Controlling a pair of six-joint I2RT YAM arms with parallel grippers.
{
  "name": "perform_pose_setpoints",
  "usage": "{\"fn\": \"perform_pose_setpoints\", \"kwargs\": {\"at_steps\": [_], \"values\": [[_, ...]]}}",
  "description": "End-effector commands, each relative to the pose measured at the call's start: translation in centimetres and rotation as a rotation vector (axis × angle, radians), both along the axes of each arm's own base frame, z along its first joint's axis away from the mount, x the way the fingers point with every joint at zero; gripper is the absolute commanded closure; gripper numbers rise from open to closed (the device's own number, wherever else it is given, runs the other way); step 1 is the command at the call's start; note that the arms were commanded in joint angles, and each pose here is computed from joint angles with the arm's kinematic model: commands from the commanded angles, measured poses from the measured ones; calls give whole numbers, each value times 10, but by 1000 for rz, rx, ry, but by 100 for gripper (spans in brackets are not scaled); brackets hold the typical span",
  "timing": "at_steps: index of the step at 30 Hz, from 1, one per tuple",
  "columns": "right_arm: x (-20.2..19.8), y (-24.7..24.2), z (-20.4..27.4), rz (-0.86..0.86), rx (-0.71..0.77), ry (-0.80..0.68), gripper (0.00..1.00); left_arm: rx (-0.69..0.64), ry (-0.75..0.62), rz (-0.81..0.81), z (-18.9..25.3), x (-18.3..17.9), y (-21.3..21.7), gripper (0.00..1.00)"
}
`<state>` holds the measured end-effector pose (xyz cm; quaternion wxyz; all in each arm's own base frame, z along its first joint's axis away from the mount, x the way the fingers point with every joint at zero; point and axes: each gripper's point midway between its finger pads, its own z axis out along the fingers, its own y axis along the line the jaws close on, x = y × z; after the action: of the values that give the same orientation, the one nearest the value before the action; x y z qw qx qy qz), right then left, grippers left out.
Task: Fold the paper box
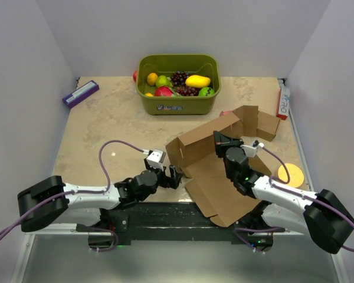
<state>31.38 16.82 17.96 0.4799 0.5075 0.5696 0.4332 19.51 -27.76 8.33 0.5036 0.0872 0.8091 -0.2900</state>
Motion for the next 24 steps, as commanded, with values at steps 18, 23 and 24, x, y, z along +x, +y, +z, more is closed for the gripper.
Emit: {"fn": "perform_pose_setpoints", "kwargs": {"at_steps": [18, 23, 24], "values": [[-27, -27, -56, -22, -136, 128, 100, -111, -224, -190, 80, 6, -71, 15], [-29, -26, -59, -15, -127, 132, 100, -127, -191, -201, 77, 2, -86, 18], [-29, -26, -60, -15, -129, 135, 100, -122, -186, -204, 74, 1, -88, 18]]}}
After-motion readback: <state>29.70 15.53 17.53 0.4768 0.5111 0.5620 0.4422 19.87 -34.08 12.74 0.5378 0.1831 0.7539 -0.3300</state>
